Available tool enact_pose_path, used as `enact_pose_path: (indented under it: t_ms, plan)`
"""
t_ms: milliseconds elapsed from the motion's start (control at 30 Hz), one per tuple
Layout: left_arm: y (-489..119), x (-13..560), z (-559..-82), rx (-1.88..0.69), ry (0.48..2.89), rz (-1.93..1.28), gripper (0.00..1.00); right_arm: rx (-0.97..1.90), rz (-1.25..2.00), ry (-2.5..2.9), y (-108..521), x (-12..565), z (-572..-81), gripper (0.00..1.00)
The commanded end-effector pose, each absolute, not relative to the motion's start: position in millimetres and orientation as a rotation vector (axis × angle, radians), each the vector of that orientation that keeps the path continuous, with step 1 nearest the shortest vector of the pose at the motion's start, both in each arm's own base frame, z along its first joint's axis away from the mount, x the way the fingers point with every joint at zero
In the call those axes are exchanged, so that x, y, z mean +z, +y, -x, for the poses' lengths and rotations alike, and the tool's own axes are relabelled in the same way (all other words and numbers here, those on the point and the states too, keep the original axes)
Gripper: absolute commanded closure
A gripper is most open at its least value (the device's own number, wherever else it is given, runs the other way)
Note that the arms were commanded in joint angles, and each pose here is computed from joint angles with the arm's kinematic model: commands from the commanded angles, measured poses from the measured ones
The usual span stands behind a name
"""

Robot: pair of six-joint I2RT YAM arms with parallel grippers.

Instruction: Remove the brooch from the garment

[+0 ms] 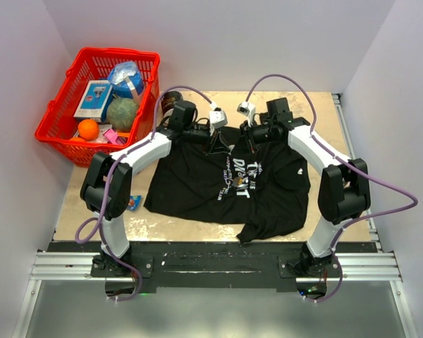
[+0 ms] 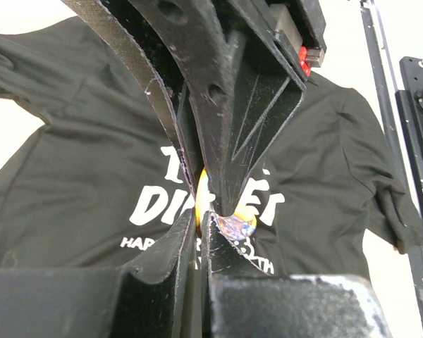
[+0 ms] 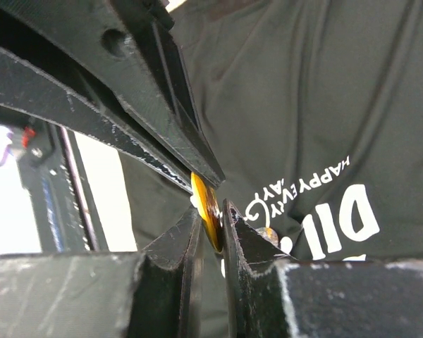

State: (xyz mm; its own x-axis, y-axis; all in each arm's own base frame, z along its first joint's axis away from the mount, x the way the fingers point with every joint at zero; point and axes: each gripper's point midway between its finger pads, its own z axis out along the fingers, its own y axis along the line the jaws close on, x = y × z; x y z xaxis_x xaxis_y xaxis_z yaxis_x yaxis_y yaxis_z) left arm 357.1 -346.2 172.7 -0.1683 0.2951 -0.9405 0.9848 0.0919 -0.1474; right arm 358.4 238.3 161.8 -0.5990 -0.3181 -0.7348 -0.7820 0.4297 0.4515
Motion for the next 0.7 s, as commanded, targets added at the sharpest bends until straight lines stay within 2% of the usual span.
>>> enact_pose_path:
  t_ms: [0,133,333,367,500,667]
  plan:
    - [-352,197,-340,-1.146,1.506,-1.353,1.0,1.055,0.722,2.065,206,188,-399,0.86]
    - [-350,193,-341,-1.128,1.521,-1.349,1.0,1.093,0.7,2.024,198,204,-399,0.85]
    - [-351,192,-345,-1.12,1.533,-1.334,1.0,1.115,0.915,1.925,210,222,-371,0.78]
    - [-351,191,-347,-1.12,1.54,-1.329,1.0,1.061,1.004,1.878,212,223,-368,0.72]
    - [-352,192,-349,-1.118,1.542,-1.32,1.0,1.052,1.056,1.843,216,240,-356,0.56]
    - [-352,192,-349,-1.122,1.542,-1.318,1.0,0.985,1.192,1.834,206,236,-342,0.5]
